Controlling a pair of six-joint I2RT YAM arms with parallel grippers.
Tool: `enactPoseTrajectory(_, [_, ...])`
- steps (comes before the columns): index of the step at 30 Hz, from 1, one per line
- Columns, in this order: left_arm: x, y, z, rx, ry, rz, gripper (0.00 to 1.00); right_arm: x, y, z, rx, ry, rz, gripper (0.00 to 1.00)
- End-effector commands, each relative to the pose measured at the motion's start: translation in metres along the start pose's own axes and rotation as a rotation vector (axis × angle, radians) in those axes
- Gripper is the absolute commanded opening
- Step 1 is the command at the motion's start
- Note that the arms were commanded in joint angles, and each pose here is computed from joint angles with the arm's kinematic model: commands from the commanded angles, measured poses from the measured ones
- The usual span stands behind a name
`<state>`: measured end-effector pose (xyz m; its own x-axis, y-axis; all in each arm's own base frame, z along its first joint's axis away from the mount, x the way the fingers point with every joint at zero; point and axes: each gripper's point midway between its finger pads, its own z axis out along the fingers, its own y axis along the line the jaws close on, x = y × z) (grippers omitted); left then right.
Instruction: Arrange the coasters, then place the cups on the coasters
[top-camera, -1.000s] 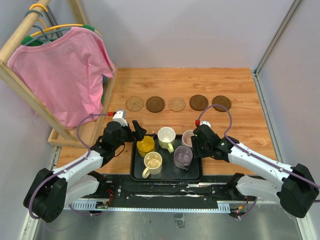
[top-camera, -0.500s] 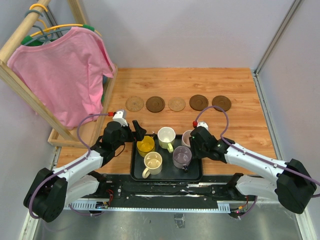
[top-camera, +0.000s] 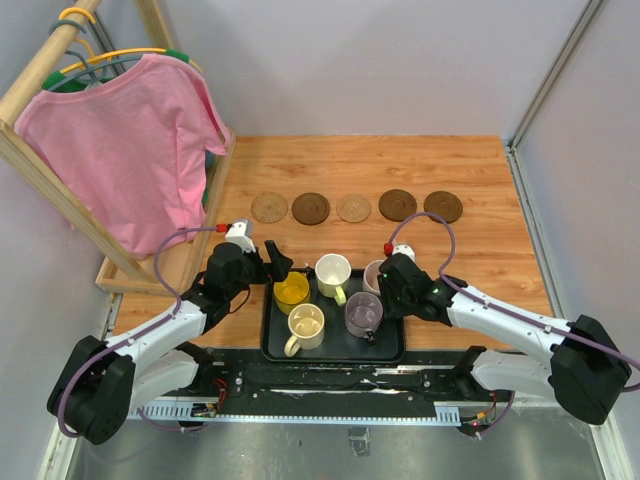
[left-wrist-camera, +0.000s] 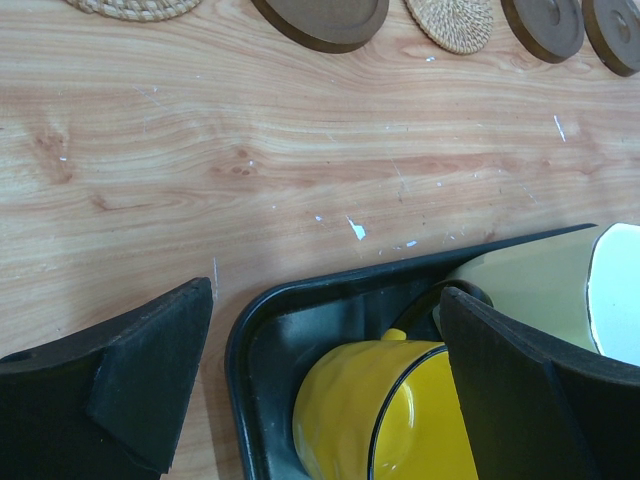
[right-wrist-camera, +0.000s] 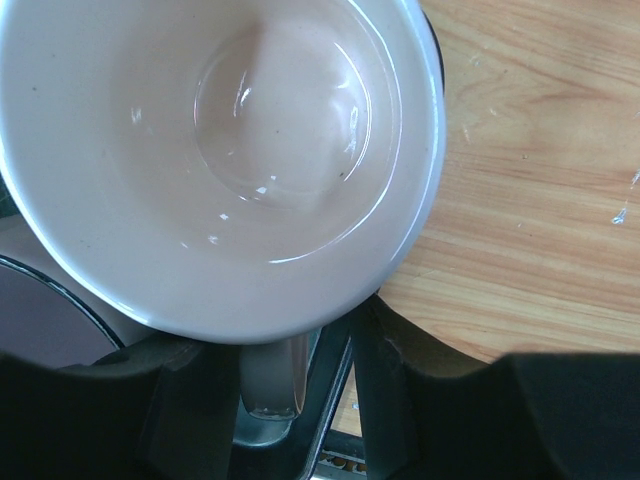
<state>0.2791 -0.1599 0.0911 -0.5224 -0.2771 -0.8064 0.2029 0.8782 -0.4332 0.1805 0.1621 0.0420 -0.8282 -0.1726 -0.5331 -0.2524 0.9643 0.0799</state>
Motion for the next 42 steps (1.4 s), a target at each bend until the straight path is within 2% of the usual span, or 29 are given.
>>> enactPoseTrajectory(1, [0.000,-0.004,0.001,0.020,-0.014,0.003,1.00,-0.008,0.002,0.000,0.021,-0.030,-0.014,0.43])
enactPoseTrajectory(17, [0.002,-0.004,0.001,0.025,-0.008,0.000,1.00,-0.016,0.002,-0.005,0.029,-0.059,-0.010,0.43])
enactPoseTrajectory(22, [0.002,-0.004,0.001,0.023,-0.008,-0.002,1.00,-0.015,0.004,-0.005,0.022,-0.058,-0.016,0.29])
enactPoseTrajectory(27, [0.004,-0.003,0.001,0.021,-0.005,-0.004,1.00,-0.012,0.004,-0.003,0.020,-0.047,-0.021,0.22])
enactPoseTrajectory(29, [0.004,-0.003,0.001,0.021,-0.004,-0.006,1.00,-0.012,0.005,-0.003,0.015,-0.047,-0.026,0.14])
enactPoseTrajectory(31, [0.004,-0.003,0.001,0.020,-0.003,-0.005,1.00,-0.013,0.005,-0.003,0.011,-0.053,-0.029,0.02])
enactPoseTrajectory(42, [0.003,-0.003,0.000,0.020,-0.008,-0.005,1.00,-0.024,0.014,-0.007,-0.038,-0.102,-0.080,0.01])
